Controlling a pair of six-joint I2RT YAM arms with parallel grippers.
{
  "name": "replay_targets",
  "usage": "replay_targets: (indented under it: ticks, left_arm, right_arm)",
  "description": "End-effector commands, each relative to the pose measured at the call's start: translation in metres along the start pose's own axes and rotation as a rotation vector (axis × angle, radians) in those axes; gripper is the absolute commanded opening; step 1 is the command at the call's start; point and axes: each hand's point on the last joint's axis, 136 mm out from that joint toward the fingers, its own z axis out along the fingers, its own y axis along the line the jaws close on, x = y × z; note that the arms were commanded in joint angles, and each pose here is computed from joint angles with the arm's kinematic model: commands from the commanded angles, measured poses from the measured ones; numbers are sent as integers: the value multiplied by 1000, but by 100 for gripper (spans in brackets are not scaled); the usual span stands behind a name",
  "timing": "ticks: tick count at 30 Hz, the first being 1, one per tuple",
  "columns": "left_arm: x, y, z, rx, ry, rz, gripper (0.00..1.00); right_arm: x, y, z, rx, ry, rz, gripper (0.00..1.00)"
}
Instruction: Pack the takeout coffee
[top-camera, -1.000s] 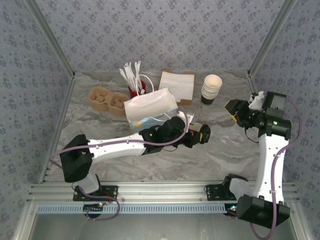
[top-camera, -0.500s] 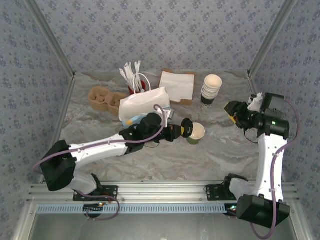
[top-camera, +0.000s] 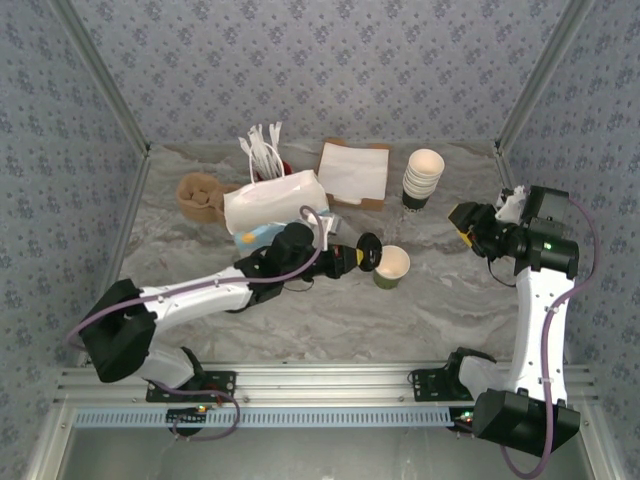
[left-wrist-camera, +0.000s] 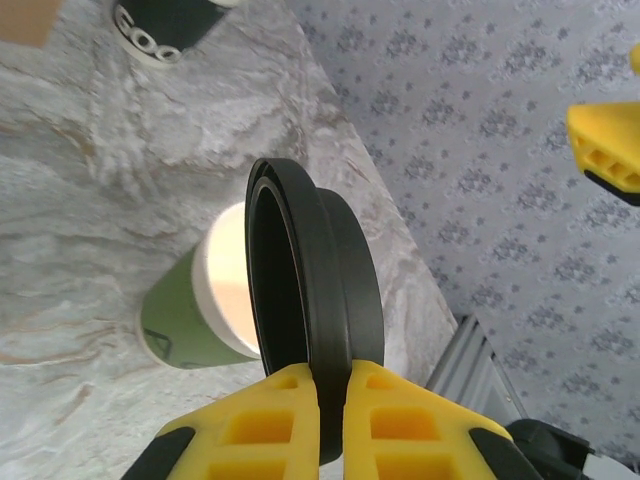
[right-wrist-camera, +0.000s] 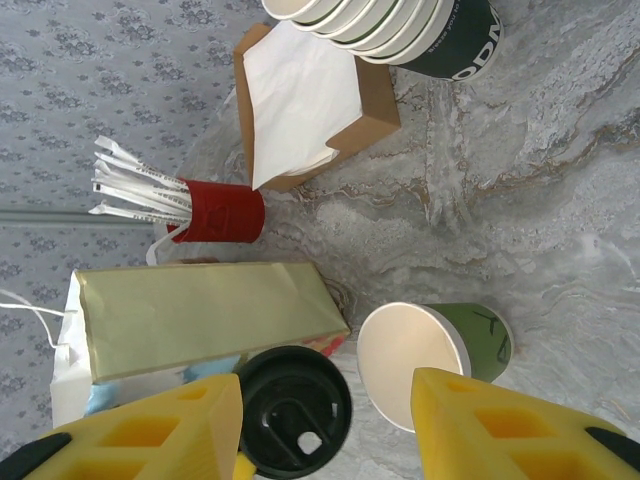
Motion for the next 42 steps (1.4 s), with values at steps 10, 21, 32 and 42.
replay_targets:
  ticks: [10, 21, 32, 42]
  left_arm:
    - [-5, -51, 30, 200, 12, -74, 10]
    - [3, -31, 49, 158, 23, -141, 10]
    - [4, -9, 52, 129, 17, -222, 12]
    - [12, 6, 60, 128, 36, -289, 12]
  right_arm:
    - [19, -11, 18, -17, 62, -7, 50]
    - [45, -22, 57, -22, 184, -14, 51]
    - [65, -38, 91, -50, 276, 4, 61]
    - [76, -51, 111, -71, 336, -4, 62]
